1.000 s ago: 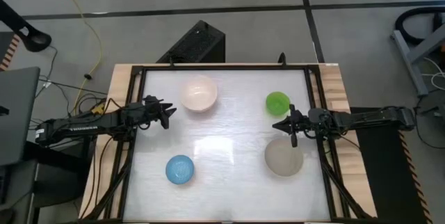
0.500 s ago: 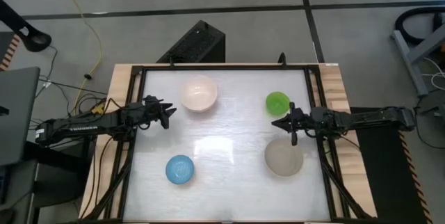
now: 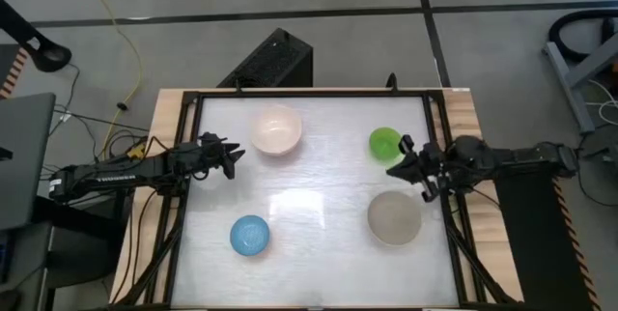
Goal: Nest bowls inside each other
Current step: Stack the gray bowl on top of the white bowl
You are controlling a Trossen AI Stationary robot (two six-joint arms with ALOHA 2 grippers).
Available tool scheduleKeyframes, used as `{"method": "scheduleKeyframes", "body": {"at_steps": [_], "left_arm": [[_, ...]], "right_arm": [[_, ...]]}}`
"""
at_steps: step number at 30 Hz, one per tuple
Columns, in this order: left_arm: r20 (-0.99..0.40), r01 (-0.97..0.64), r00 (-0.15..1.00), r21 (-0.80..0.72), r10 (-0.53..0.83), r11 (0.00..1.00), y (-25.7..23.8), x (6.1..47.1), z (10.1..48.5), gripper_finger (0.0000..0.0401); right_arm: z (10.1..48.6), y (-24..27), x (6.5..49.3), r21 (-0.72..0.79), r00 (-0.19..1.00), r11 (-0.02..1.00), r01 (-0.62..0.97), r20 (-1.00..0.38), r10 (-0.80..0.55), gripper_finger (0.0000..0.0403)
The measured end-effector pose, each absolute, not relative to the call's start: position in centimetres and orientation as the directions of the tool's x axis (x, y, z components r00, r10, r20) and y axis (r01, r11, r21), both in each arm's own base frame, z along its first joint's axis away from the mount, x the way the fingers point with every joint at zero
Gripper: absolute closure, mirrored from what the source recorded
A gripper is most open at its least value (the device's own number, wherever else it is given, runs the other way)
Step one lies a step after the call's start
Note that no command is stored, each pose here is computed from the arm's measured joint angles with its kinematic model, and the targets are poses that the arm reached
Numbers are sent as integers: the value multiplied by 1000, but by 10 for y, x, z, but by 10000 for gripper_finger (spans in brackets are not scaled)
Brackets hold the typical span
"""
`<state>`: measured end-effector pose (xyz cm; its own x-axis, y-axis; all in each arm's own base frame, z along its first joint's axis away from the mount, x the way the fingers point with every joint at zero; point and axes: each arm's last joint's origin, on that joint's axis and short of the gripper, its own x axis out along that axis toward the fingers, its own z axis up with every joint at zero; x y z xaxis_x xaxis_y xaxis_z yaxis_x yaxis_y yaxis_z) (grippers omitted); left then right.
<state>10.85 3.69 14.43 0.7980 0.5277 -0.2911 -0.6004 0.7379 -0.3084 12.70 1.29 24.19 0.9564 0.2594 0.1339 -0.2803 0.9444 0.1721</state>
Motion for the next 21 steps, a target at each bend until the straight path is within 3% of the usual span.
{"method": "scheduleKeyframes", "body": {"at_steps": [4, 8, 12, 15, 21], "left_arm": [[-291, -600, 798, -308, 528, 738, 37, 108, 144, 244], [-291, -600, 798, -309, 527, 738, 37, 108, 144, 243], [-291, -600, 798, -309, 527, 738, 37, 108, 144, 243], [-291, -600, 798, -308, 527, 738, 37, 109, 144, 243], [-291, -600, 798, -308, 528, 738, 37, 108, 144, 244]], "right_arm": [[256, 30, 141, 192, 938, 924, -330, -40, 343, 337], [263, 52, 156, 201, 876, 929, -310, -321, 361, 305], [270, 69, 164, 164, 774, 967, -194, -581, 254, 267], [285, 74, 167, 165, 702, 984, -61, -694, 160, 238], [281, 71, 164, 71, 403, 978, 197, -915, -15, 183]]}}
